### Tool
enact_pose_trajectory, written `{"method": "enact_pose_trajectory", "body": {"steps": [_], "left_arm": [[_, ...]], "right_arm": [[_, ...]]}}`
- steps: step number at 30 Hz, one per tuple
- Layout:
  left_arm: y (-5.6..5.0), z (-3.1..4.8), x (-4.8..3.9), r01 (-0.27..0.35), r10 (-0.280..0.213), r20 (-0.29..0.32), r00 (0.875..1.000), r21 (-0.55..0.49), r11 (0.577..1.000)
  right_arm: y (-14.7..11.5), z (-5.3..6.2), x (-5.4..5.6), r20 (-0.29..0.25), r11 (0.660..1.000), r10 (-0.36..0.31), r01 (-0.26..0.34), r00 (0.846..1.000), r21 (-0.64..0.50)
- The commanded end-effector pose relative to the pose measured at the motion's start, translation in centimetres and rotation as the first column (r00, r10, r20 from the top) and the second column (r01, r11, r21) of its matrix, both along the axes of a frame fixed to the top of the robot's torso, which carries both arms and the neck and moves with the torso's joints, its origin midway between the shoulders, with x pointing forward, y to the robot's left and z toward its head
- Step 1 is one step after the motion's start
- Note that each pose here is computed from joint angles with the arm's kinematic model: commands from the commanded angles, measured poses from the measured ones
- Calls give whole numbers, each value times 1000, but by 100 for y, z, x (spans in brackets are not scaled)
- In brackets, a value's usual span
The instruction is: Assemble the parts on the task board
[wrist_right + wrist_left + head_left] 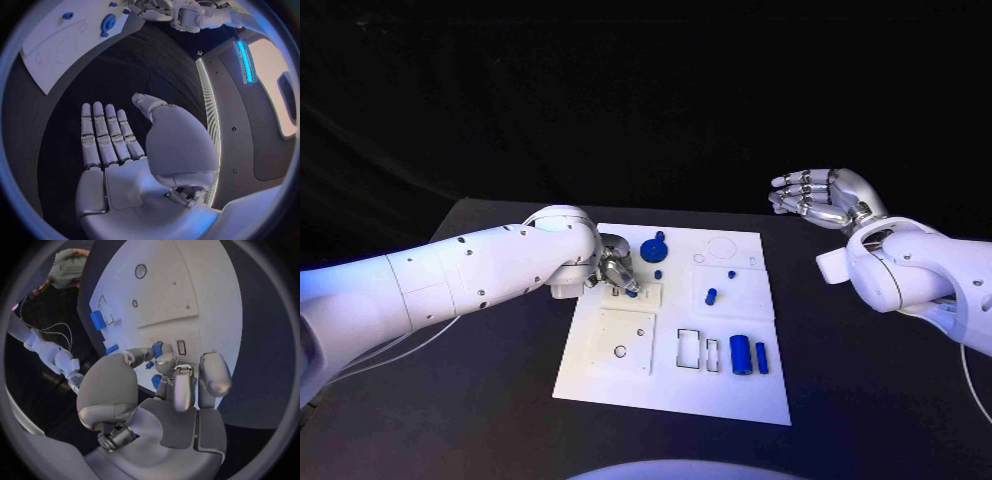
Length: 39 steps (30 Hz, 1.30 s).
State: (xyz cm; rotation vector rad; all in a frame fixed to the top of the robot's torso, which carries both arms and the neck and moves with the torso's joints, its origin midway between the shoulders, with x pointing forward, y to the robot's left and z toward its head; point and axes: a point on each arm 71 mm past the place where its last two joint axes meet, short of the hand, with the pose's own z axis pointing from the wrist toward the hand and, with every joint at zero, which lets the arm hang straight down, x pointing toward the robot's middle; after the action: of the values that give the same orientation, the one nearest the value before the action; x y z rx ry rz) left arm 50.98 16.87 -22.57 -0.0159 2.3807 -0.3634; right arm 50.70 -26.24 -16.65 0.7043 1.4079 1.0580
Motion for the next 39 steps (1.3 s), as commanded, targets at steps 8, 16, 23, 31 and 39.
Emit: {"method": "enact_pose_trajectory", "body": {"steps": [8, 16, 23, 31, 39], "left_arm": [[-29, -43, -21, 22, -22, -28, 999, 18, 1000], [-38, -59, -15, 26, -25, -35, 999, 24, 999], [-30, -60, -3, 17, -17, -27, 999, 22, 1000], [-21, -65, -2, 17, -16, -29, 999, 24, 1000], [-6, -71, -6, 15, -14, -27, 1000, 27, 1000]], "right_arm": [[16, 0, -4, 1, 1000, 15, -15, 1000, 1], [15, 1, -4, 1, 1000, 16, -16, 1000, 2], [14, 1, -6, 2, 1000, 17, -17, 1000, 3], [12, 1, -6, 2, 1000, 17, -17, 1000, 4], [8, -1, -5, 1, 1000, 16, -16, 1000, 5]]}}
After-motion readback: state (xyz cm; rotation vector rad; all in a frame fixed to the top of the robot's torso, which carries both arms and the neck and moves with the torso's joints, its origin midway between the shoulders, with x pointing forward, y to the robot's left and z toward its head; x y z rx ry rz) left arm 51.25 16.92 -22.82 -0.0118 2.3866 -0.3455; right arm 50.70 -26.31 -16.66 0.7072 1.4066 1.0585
